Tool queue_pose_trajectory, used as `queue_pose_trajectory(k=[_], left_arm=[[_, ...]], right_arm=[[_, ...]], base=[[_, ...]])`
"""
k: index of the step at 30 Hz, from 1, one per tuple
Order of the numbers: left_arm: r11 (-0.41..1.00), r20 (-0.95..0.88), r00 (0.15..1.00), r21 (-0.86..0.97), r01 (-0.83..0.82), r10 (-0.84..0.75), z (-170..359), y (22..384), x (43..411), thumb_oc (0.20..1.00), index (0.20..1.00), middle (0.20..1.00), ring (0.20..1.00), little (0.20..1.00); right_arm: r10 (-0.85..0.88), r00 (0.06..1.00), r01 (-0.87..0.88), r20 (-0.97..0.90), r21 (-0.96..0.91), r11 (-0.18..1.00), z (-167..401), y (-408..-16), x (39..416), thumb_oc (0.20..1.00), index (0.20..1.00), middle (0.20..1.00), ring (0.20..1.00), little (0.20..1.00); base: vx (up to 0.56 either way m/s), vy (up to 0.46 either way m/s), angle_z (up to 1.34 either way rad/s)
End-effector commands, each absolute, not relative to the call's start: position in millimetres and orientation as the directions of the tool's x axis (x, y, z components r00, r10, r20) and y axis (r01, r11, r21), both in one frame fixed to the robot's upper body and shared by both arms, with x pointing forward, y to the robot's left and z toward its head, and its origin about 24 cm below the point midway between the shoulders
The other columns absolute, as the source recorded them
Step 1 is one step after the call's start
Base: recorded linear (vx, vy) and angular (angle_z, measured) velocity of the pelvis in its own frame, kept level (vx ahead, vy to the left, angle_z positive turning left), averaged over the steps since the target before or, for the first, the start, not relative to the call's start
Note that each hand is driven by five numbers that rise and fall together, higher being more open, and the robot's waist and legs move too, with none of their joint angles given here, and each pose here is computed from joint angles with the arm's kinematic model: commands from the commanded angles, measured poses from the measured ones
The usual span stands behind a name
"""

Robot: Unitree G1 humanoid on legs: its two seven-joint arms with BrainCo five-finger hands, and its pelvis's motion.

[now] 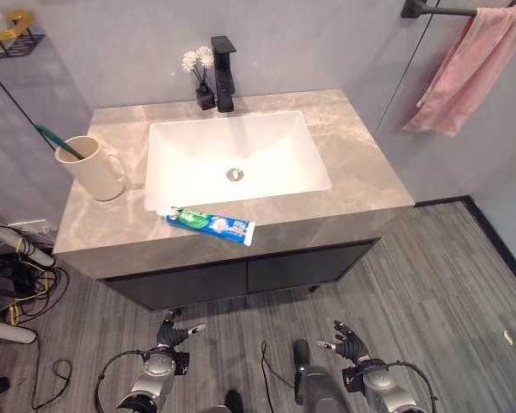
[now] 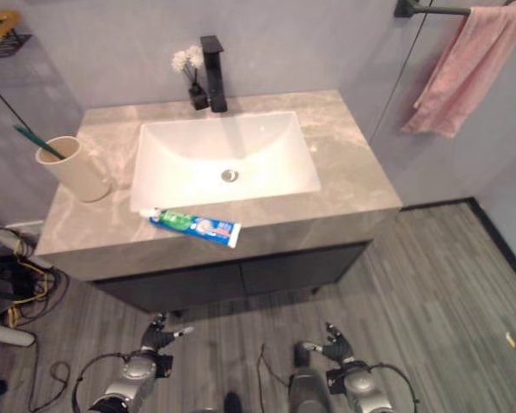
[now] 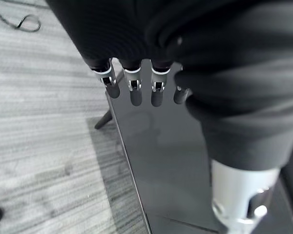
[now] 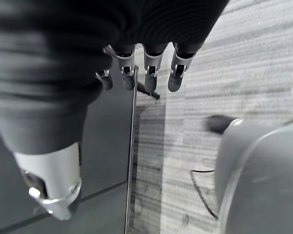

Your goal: Put brush and paste in cup on sink, flatten towel.

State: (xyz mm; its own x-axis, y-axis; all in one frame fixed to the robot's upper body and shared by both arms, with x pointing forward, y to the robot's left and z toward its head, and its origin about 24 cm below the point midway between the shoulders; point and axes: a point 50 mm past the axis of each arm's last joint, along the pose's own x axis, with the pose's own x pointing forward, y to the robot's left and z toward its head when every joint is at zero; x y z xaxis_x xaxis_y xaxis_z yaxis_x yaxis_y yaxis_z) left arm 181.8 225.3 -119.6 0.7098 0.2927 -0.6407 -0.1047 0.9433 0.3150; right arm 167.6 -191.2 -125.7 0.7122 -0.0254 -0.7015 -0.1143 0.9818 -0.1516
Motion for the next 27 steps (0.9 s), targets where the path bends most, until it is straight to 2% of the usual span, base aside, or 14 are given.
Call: queue_pose_trajectory(k=[1, 5, 16, 23, 27], left_arm=[[0.944, -0.581, 0.761, 0.306, -0.124, 0.289, -110.0, 224.0, 196.7, 1.0, 1.0, 1.0, 1.0, 1.0], [0.947, -0.611, 0.733, 0.286, -0.147, 0.298, -115.9, 224.1, 188.4, 1.0, 1.0, 1.0, 1.0, 1.0], [0.952, -0.56, 0.786, 0.286, -0.112, 0.26, -105.9, 216.4, 202.9, 1.0, 1.0, 1.0, 1.0, 1.0], [0.938, -0.485, 0.845, 0.342, -0.055, 0.226, -94.3, 212.8, 210.4, 1.0, 1.0, 1.0, 1.0, 1.0], [0.928, -0.499, 0.832, 0.37, -0.048, 0.242, -97.8, 221.6, 199.6, 1.0, 1.0, 1.0, 1.0, 1.0]], right_arm=[[0.003, 0.759, -0.171, -0.651, -0.195, 0.966, -114.8, -192.9, 184.5, 1.0, 1.0, 1.0, 1.0, 1.0], [-0.002, 0.758, -0.174, -0.652, -0.205, 0.963, -113.9, -199.4, 183.0, 1.0, 1.0, 1.0, 1.0, 1.0], [-0.07, 0.795, -0.129, -0.603, -0.28, 0.951, -102.2, -219.6, 194.4, 1.0, 1.0, 1.0, 1.0, 1.0], [-0.1, 0.825, -0.09, -0.555, -0.305, 0.948, -94.2, -226.8, 197.3, 1.0, 1.0, 1.0, 1.0, 1.0], [-0.101, 0.826, -0.106, -0.555, -0.328, 0.939, -93.0, -228.9, 199.7, 1.0, 1.0, 1.0, 1.0, 1.0]], base=[[0.33, -0.139, 0.43], [0.31, -0.163, 0.19], [0.17, -0.147, 0.23], [0.19, 0.116, 0.2], [0.19, 0.172, -0.31]])
